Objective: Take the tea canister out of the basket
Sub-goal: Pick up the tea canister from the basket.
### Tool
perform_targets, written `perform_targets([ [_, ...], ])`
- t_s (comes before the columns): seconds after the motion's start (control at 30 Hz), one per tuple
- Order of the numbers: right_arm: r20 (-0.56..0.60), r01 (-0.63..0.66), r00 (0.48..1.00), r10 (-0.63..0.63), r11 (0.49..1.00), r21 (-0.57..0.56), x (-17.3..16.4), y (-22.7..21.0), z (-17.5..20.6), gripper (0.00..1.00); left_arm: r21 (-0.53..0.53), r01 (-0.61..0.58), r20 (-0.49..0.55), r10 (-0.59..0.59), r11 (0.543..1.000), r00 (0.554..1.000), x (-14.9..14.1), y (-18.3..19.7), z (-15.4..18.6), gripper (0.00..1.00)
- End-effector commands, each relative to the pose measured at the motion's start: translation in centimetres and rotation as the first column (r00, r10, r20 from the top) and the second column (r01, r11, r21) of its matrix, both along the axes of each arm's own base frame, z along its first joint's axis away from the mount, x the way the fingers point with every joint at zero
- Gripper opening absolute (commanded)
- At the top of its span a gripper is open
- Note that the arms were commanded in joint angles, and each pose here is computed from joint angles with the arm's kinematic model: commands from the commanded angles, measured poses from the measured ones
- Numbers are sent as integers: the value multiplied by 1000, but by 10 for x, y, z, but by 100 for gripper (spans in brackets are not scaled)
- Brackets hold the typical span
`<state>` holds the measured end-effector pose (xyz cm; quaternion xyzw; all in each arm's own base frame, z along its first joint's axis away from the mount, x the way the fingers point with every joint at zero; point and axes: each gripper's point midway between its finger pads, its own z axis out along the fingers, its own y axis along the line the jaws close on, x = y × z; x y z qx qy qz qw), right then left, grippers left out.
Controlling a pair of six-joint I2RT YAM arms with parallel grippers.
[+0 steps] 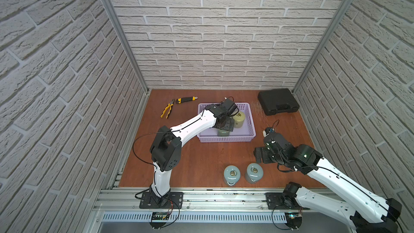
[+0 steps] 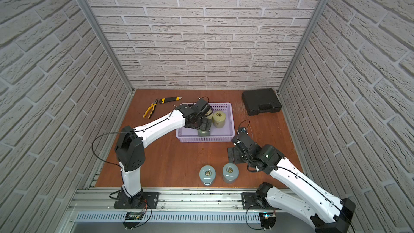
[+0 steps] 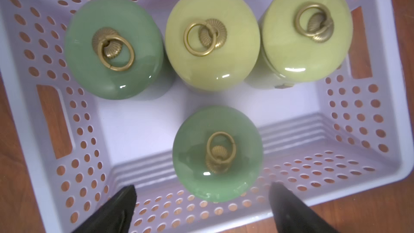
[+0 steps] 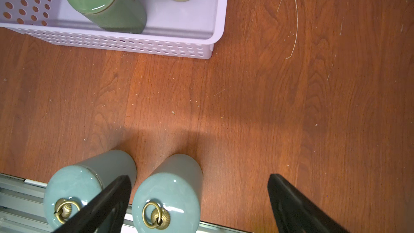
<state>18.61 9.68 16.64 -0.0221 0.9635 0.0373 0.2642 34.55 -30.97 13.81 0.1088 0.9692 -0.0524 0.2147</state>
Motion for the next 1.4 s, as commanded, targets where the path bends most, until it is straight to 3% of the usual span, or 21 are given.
perform_targets([
  [0.0, -5, 5, 1000, -5, 1000, -12, -3, -7, -2, 100, 10, -5, -23, 5, 1000, 1000, 3, -1, -4, 98],
  [1.0, -7, 6, 1000, -6, 1000, -25, -6, -13, 2, 100, 60, 40, -129, -31, 997, 991, 11, -16, -52, 94],
  [1.2, -7, 8, 1000, -8, 1000, -27, -6, -14, 2, 100, 59, 41, -135, -33, 997, 990, 10, -16, -55, 84],
  [1.37, -6, 12, 1000, -12, 1000, -27, -6, -14, 2, 100, 57, 33, -127, -25, 998, 992, 11, -13, -52, 68],
])
